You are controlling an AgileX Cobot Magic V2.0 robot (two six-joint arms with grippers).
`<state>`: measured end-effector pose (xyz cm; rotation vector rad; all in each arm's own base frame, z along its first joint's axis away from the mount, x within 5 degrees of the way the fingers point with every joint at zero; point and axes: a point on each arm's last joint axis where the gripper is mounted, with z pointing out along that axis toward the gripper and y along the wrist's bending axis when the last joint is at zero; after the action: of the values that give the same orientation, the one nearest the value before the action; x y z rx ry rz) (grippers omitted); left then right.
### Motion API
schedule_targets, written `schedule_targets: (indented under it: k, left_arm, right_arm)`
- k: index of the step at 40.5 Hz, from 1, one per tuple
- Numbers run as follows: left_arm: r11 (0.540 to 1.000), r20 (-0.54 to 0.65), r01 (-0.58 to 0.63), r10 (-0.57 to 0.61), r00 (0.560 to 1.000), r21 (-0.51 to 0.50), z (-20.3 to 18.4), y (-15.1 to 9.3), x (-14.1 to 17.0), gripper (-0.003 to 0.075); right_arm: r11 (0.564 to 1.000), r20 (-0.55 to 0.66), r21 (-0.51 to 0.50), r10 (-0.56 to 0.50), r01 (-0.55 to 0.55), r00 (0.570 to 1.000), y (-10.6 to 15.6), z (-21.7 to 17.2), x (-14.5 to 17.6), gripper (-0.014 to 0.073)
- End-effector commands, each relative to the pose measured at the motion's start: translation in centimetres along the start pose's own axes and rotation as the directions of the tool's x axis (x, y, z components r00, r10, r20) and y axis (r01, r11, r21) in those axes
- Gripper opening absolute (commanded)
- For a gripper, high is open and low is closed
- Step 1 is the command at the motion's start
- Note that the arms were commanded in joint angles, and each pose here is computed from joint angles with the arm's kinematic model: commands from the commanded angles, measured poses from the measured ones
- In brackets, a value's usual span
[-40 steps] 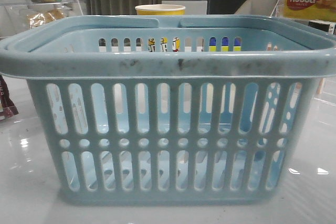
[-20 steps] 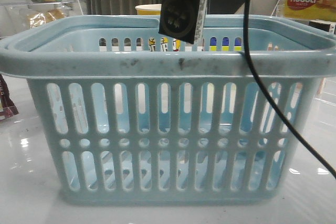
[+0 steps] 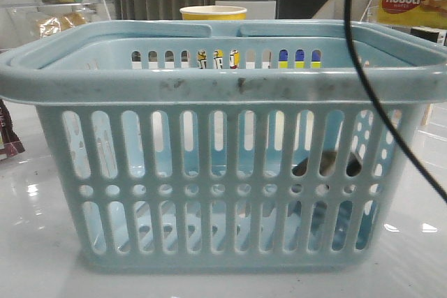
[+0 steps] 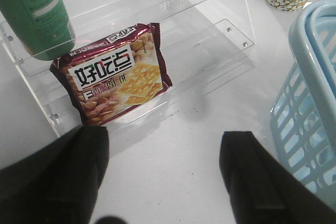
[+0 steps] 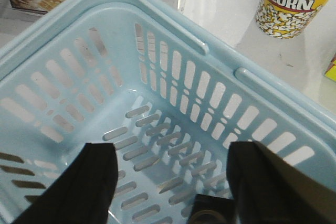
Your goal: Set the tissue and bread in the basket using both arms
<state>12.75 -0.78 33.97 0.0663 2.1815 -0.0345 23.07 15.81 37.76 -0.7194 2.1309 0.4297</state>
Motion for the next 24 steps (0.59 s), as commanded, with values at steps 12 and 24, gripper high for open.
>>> schedule_targets:
  k: [12,24]
  left_arm:
    - [1.0,0.124,0.006,-0.007,0.992,0.01,-0.5,-0.1,-1.6,0.0506]
    - [1.0,0.123,-0.004,0.003,0.992,0.012,2.5,-0.1,-3.8,0.051]
  right_arm:
    - [0.999,0.204,0.015,-0.036,0.034,0.978,1.3,-9.6,4.4,0.0552]
    - [0.999,0.267,0.022,-0.042,0.038,0.963,1.7,-12.3,8.5,0.0552]
